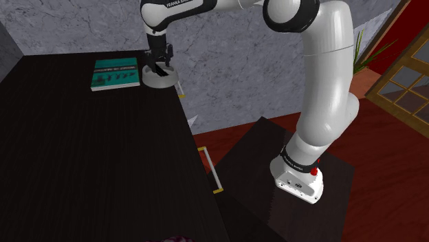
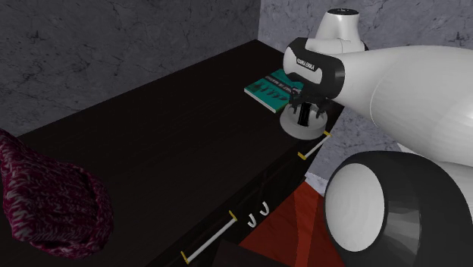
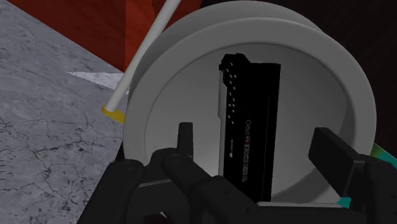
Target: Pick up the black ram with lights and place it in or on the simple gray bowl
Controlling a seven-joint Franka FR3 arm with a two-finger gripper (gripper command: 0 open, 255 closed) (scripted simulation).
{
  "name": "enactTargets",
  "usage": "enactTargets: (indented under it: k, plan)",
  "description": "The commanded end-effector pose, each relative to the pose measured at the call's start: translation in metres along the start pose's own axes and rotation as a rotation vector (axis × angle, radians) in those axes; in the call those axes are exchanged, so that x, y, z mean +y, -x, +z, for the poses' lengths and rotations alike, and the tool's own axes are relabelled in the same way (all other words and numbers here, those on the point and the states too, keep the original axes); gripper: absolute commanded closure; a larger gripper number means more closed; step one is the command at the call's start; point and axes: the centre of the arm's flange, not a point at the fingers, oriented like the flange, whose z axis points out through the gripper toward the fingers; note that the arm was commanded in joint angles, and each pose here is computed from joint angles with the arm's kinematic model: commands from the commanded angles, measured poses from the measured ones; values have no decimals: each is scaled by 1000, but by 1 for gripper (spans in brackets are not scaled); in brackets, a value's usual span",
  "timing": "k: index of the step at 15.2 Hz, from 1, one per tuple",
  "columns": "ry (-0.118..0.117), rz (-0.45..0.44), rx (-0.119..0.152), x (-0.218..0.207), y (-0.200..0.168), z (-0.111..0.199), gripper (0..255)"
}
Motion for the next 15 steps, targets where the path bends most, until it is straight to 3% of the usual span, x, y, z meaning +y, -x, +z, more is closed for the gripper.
enactTargets:
  k: [1, 4, 8, 15]
  plan:
    - [0, 0, 0, 0, 0, 0, 0]
    - [0, 0, 0, 0, 0, 0, 0]
    - [0, 0, 0, 0, 0, -50, 0]
    - [0, 0, 0, 0, 0, -50, 0]
